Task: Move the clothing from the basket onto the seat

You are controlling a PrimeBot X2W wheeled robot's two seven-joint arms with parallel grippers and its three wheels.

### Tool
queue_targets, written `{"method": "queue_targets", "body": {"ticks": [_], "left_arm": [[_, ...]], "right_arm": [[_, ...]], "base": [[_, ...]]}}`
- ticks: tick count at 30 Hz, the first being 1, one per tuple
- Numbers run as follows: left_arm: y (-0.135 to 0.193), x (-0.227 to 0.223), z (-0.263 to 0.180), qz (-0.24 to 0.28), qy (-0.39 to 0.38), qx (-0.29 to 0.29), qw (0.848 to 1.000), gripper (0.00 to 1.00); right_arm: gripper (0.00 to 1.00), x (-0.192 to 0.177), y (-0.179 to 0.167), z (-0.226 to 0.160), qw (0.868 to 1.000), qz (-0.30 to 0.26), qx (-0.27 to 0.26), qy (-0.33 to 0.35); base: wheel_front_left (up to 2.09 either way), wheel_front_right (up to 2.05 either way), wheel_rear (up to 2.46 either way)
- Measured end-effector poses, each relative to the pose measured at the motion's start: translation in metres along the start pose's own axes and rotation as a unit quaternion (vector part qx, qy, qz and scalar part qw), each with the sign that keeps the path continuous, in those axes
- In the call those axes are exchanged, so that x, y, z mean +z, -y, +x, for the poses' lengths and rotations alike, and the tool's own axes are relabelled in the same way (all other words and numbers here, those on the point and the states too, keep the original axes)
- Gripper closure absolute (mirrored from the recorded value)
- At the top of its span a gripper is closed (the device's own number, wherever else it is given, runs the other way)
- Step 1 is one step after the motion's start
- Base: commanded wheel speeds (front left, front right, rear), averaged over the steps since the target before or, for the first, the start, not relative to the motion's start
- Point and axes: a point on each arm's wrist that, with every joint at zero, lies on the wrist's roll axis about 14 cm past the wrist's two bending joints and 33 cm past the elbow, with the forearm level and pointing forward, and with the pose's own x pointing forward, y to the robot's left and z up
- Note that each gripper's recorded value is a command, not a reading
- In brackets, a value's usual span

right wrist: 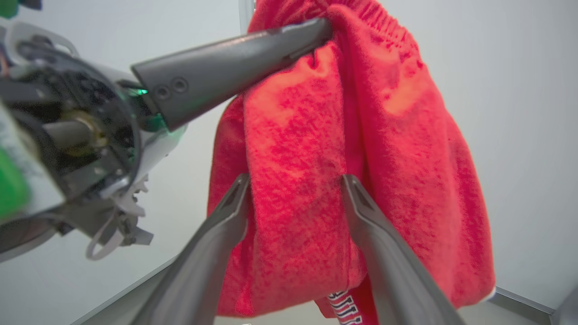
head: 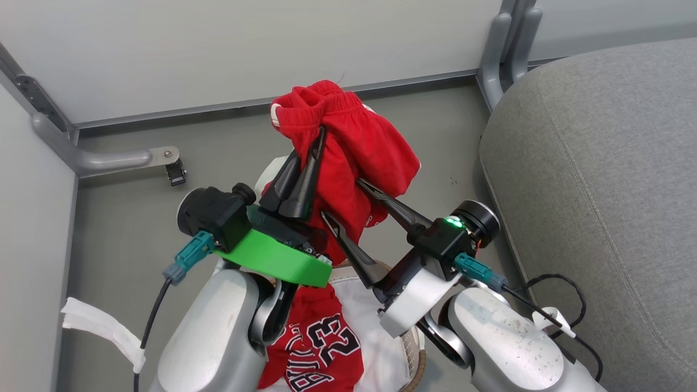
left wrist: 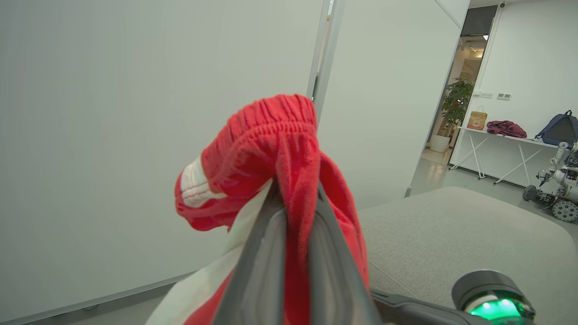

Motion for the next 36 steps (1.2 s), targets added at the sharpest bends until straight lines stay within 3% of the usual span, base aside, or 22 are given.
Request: {"method": "queue_targets", "body": {"ticks": [15, 16, 17, 18, 28, 29, 31, 36], "left_arm": [[0.014, -0.009, -0.007, -0.013, -0.017, -0.017, 1.0, 1.0], [0.015, -0.008, -0.007, -0.015, -0.016, -0.017, 1.0, 1.0], [0.015, -0.007, -0.007, -0.016, -0.015, -0.017, 1.0, 1.0], [0.014, -0.006, -0.007, -0.016, -0.014, -0.016, 1.0, 1.0], [-0.009, -0.009, -0.007, -0.009, -0.016, 0.017, 1.0, 1.0], [-0.011, -0.012, -0.007, -0.006, -0.019, 0.02, 1.0, 0.54], [-0.017, -0.02, -0.008, -0.001, -0.031, 0.027, 0.999, 0.0], [-0.019, -0.036, -0.007, 0.002, -0.049, 0.029, 0.998, 0.0]], "right_arm": [[0.0, -0.039, 0.015, 0.011, 0.998, -0.009, -0.001, -0.068], [0.13, -0.041, 0.015, 0.012, 0.997, -0.002, 0.0, -0.072], [0.72, -0.043, 0.014, 0.013, 0.997, 0.002, 0.001, -0.076], [1.0, -0.043, 0.014, 0.014, 0.997, 0.002, 0.003, -0.077], [1.0, -0.037, 0.011, 0.012, 0.998, 0.03, -0.001, -0.063], [1.0, -0.036, 0.011, 0.011, 0.998, 0.034, -0.003, -0.06], [1.0, -0.032, 0.015, 0.007, 0.997, 0.05, -0.017, -0.05], [1.0, -0.022, 0.037, -0.008, 0.996, 0.064, -0.063, -0.028]], "base": [[0.0, 0.0, 0.0], [0.0, 0.0, 0.0], [0.0, 0.0, 0.0], [0.0, 0.0, 0.0], [0.0, 0.0, 0.0], [0.0, 0.0, 0.0], [0.0, 0.0, 0.0], [0.0, 0.0, 0.0]]}}
